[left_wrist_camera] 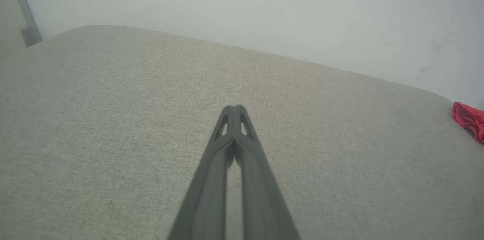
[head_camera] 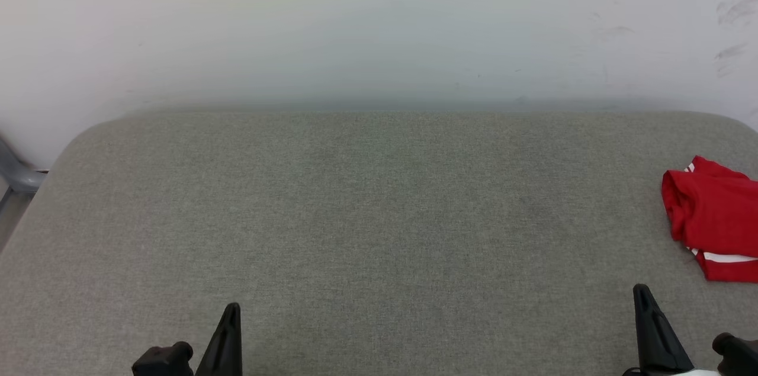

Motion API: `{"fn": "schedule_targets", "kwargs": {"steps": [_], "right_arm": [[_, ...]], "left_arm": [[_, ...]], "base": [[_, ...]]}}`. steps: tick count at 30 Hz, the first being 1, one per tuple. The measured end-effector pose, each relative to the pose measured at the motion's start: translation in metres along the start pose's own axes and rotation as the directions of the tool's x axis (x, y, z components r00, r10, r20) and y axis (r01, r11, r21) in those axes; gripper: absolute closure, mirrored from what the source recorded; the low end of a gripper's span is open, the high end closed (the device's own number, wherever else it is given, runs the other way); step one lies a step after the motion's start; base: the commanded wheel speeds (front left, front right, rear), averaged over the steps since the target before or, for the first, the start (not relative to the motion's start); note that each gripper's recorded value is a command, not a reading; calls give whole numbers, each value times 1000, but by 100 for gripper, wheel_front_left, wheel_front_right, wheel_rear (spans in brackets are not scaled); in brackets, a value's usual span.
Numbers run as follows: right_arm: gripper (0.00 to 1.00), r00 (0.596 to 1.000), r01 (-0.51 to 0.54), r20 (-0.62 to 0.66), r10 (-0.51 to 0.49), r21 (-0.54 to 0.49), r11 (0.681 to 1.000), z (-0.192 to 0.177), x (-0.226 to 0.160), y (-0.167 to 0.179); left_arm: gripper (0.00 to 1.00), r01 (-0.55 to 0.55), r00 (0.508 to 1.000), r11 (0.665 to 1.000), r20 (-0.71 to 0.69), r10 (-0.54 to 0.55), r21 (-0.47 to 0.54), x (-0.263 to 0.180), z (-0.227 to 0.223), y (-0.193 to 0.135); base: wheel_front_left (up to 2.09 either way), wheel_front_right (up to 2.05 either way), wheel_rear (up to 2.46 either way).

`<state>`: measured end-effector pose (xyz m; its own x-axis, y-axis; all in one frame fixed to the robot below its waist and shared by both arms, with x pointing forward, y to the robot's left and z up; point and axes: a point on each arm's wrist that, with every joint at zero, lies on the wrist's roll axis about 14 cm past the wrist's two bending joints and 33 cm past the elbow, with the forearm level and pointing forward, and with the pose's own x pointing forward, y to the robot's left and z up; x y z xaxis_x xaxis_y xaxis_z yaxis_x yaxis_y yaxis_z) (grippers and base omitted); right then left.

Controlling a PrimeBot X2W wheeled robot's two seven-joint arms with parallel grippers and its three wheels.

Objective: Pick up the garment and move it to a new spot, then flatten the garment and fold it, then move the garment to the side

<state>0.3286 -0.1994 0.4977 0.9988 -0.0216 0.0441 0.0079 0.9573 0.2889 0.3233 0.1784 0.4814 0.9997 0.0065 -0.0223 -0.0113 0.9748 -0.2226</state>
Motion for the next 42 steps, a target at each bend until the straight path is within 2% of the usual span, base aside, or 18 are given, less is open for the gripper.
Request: {"fn": "schedule_targets", "kwargs": {"steps": [9, 17, 28, 42], "right_arm": [[100, 1000, 27, -8, -26, 159, 987, 0, 7, -3], [100, 999, 45, -21, -40, 286, 957, -1, 13, -4], [100, 998, 64, -39, -52, 432, 899, -2, 20, -6], [100, 997, 76, -55, -54, 586, 807, -3, 28, -6]], "left_arm": [[100, -27, 1000, 986, -13, 26, -165, 9, 2, 6], [100, -48, 999, 954, -28, 42, -296, 14, 3, 10], [100, -66, 998, 890, -45, 52, -451, 22, 3, 14], [100, -78, 997, 788, -59, 53, -611, 30, 5, 17]], "base": [[0, 0, 0], [0, 0, 0], [0, 0, 0], [0, 0, 0]]}}
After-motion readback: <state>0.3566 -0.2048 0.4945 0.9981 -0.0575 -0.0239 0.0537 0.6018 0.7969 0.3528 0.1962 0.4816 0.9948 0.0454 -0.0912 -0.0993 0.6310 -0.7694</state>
